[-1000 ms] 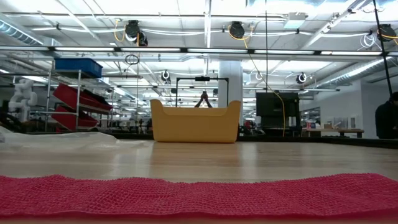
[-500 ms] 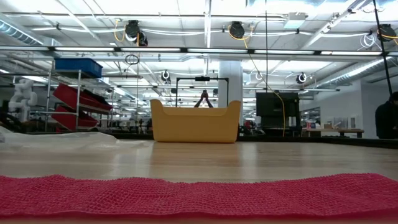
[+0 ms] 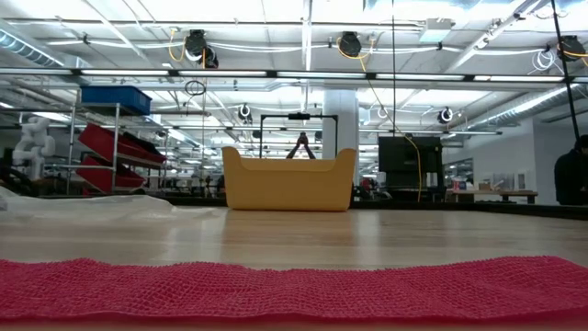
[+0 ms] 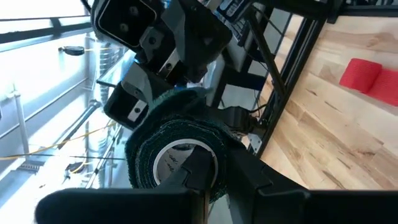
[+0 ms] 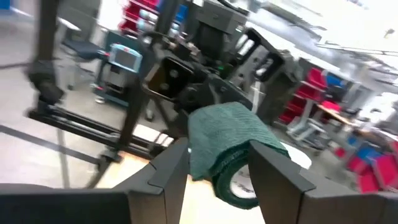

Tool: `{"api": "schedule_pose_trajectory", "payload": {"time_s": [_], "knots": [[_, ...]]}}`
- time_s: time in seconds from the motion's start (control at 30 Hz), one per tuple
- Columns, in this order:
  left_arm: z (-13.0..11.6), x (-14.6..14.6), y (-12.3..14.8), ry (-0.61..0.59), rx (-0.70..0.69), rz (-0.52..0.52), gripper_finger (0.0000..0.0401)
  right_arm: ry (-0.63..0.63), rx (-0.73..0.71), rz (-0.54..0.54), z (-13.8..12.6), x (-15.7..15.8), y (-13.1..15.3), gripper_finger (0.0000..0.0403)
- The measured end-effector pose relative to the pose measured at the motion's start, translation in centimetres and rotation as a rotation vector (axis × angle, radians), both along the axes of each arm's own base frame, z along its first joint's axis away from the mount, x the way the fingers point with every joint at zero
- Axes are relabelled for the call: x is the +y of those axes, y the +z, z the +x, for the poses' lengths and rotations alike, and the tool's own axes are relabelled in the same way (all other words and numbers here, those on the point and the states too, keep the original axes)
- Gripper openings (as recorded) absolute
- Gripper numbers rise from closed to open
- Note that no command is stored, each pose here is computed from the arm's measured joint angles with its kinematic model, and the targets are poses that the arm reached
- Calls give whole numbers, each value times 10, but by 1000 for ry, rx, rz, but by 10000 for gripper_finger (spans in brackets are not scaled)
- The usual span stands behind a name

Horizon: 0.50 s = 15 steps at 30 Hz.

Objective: Roll bandage
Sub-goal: Roll the green bandage

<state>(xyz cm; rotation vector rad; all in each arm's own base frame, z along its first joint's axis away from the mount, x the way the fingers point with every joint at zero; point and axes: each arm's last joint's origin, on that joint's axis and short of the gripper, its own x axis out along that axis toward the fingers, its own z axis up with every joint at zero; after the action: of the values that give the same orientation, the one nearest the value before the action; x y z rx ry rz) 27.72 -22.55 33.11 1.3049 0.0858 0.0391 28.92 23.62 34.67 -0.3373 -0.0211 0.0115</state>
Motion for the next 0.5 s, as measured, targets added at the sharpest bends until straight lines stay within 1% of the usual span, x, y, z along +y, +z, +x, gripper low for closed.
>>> {"api": "schedule_pose_trajectory", "payload": {"time_s": [0.27,0.37,0.5], "knots": [[0,1,0,15,-2,-2,38,26,10,33,0,1,-1,153],[0,1,0,15,-2,-1,38,25,38,52,0,1,-4,153],[0,2,0,43,-3,0,38,17,76,79,0,1,-9,153]]}}
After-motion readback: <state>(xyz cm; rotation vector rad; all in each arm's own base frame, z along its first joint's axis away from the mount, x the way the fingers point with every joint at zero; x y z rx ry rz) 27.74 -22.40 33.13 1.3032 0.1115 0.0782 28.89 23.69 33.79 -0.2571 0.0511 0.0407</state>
